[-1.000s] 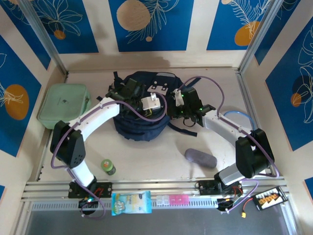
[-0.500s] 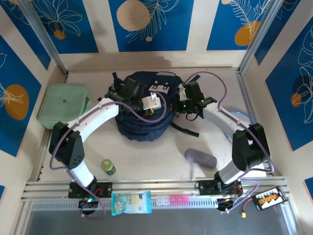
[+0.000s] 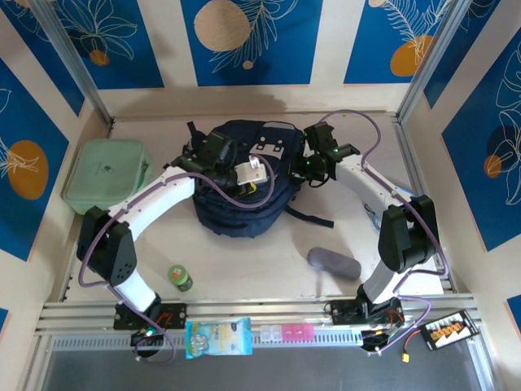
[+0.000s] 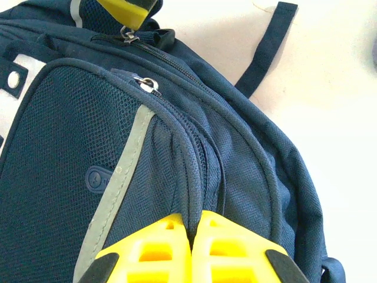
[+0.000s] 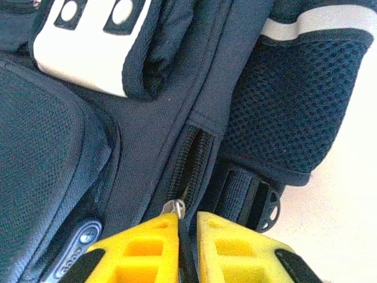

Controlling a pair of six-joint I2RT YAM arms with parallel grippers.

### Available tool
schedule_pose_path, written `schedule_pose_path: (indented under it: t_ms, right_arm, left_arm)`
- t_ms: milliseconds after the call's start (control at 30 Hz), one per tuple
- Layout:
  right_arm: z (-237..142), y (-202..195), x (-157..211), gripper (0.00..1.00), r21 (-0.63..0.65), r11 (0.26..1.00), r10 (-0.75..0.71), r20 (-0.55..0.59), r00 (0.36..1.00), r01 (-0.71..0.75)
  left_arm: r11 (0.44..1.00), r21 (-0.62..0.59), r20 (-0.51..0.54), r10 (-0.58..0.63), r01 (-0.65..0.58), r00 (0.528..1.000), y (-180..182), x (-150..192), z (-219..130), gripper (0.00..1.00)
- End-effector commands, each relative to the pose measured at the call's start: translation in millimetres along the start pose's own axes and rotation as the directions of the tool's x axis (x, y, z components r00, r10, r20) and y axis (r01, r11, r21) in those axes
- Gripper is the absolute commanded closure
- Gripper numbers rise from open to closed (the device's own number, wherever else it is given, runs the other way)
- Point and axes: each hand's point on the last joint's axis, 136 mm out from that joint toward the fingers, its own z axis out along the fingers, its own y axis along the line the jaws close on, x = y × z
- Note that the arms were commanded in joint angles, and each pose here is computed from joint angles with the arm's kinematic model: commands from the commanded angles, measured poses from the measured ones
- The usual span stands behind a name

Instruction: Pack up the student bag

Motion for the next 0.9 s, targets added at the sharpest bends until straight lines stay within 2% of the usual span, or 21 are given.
schedule_pose_path:
  t_ms: [0, 100, 233, 367, 533, 667, 867]
  right_arm:
    - [-8, -45, -18, 0.85, 0.154, 0.983, 0.09, 0.052, 0.995, -0.097]
    - [-16, -31, -19, 0.78, 0.083, 0.994, 0.059, 0.074, 0.995, -0.065]
    - [-33, 1, -20, 0.58, -0.106, 0.994, -0.013, 0.118, 0.993, 0.026]
    - [-39, 50, -4, 0.45, -0.374, 0.914, -0.131, 0.091, 0.987, 0.155]
    - [-32, 76, 9, 0.36, -0.455, 0.863, -0.194, 0.103, 0.976, 0.22]
    - [-22, 80, 6, 0.34, -0.481, 0.849, -0.194, 0.101, 0.976, 0.218]
    - [-2, 80, 17, 0.3, -0.505, 0.837, -0.225, 0.033, 0.974, 0.21]
  left_arm:
    - [0.998, 0.048, 0.009, -0.038, 0.037, 0.999, -17, 1, -18, 1.0]
    - [0.998, 0.042, 0.007, -0.047, 0.046, 0.999, -15, 2, -17, 1.0]
    - [0.998, 0.024, 0.015, -0.052, 0.052, 0.999, -13, 1, -17, 1.0]
    - [0.998, 0.008, 0.042, -0.058, 0.058, 0.997, -10, -3, -17, 1.0]
    - [0.997, -0.016, 0.067, -0.075, 0.076, 0.995, -7, -5, -19, 1.0]
    - [0.995, -0.014, 0.078, -0.1, 0.101, 0.992, -8, -3, -19, 1.0]
    - [0.991, -0.004, 0.08, -0.131, 0.132, 0.988, -9, 2, -15, 1.0]
